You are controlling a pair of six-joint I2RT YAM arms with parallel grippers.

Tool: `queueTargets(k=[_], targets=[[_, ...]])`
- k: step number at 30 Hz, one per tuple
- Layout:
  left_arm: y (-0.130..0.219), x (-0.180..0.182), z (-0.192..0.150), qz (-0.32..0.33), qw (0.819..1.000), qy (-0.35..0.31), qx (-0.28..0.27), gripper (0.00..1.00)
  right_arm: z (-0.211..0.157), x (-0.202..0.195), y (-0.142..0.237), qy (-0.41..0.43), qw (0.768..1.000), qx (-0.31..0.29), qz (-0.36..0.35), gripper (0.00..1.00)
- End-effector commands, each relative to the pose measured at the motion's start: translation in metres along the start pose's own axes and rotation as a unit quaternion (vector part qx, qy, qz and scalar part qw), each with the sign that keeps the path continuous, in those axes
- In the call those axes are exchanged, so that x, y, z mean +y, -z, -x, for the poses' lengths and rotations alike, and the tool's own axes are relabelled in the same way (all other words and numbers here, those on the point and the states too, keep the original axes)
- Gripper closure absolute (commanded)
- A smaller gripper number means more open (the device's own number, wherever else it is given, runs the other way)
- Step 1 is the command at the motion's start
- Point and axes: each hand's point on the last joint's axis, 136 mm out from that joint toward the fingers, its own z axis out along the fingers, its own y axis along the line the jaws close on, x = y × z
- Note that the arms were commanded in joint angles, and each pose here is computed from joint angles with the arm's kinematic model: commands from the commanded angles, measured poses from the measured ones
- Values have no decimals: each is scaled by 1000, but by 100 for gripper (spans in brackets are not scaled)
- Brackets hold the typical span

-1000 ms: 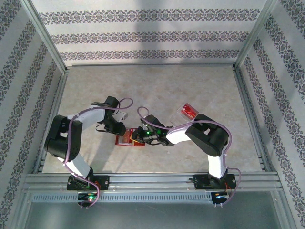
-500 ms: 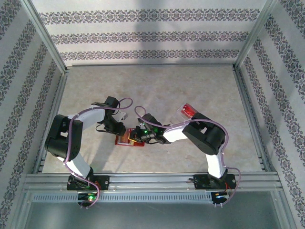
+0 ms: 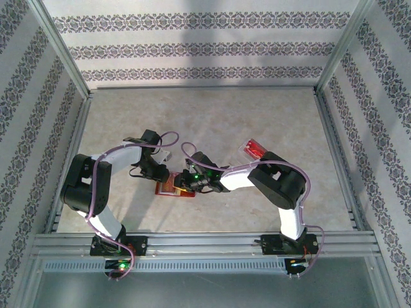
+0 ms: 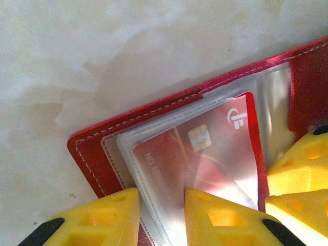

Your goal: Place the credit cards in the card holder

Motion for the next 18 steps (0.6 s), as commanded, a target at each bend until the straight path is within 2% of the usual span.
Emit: queueTargets(k=[1,8,18], targets=[[0,4,1,8,1000,8,1,72,-2,-12,4,-1,1000,-4,-19,80],[0,3,2,6,1000,10,0,72,-1,-10,-3,1,1000,4,-15,93],[0,2,4,1,1000,15,2,72,-2,-3,-12,7,1000,21,-8,96]])
